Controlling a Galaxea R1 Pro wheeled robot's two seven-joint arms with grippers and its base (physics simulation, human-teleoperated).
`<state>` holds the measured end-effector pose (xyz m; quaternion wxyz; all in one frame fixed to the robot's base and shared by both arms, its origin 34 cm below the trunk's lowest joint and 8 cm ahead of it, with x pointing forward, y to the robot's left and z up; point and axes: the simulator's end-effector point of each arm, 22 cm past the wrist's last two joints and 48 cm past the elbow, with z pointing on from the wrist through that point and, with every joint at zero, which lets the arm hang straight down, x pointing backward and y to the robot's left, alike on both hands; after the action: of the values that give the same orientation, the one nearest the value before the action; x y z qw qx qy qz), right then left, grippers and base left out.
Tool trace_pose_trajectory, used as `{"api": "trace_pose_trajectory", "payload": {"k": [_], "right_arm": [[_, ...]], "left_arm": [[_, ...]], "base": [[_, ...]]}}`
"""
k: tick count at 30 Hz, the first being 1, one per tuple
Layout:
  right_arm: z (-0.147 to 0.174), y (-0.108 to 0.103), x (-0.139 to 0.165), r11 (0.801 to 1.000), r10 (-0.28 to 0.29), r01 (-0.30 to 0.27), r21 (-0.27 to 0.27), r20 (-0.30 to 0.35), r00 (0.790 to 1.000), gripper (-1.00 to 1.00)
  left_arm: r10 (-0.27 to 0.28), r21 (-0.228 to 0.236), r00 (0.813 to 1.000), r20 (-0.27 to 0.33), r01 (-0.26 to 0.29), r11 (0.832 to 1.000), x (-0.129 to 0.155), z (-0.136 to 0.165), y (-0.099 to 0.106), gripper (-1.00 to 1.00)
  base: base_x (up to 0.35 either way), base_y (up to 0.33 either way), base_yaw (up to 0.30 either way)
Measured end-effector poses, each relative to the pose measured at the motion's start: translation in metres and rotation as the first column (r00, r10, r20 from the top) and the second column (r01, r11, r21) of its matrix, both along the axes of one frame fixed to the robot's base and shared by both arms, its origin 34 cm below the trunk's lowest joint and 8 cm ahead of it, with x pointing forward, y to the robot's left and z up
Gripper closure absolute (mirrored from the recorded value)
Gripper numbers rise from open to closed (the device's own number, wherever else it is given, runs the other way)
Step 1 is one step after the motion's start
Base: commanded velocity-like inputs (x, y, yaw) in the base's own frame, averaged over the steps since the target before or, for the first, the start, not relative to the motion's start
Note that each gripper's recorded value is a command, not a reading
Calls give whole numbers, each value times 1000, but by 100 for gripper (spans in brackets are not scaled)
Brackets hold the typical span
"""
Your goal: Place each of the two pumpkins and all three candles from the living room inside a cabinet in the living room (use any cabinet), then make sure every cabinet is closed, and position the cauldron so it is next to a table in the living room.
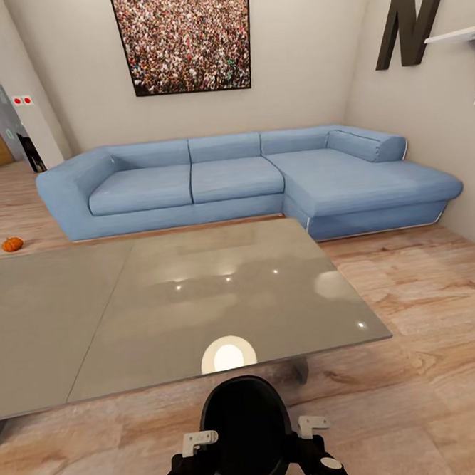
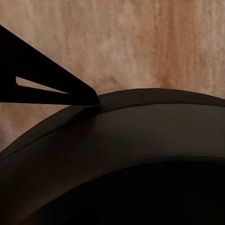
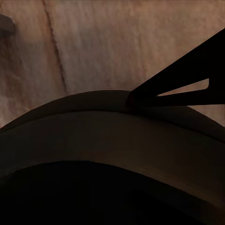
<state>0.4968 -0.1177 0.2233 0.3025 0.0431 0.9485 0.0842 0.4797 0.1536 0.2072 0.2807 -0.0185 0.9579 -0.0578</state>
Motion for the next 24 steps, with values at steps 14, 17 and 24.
{"api": "trace_pose_trajectory", "payload": {"k": [14, 17, 24], "right_arm": [[-4, -4, 2, 1000, -16, 16, 13, -6, 1000, -100], [-8, 2, -4, 1000, -13, 14, 20, -21, 1000, -100], [-7, 2, -4, 1000, -14, 14, 23, -20, 1000, -100]], "left_arm": [[14, -8, 999, 39, -14, 1000, 10, 2, 1, -100], [16, -3, 999, 33, -16, 1000, 7, 0, 3, -100], [18, -3, 999, 33, -18, 1000, 7, 0, 3, -100]], "base": [[0, 0, 0], [0, 0, 0], [0, 0, 0]]}}
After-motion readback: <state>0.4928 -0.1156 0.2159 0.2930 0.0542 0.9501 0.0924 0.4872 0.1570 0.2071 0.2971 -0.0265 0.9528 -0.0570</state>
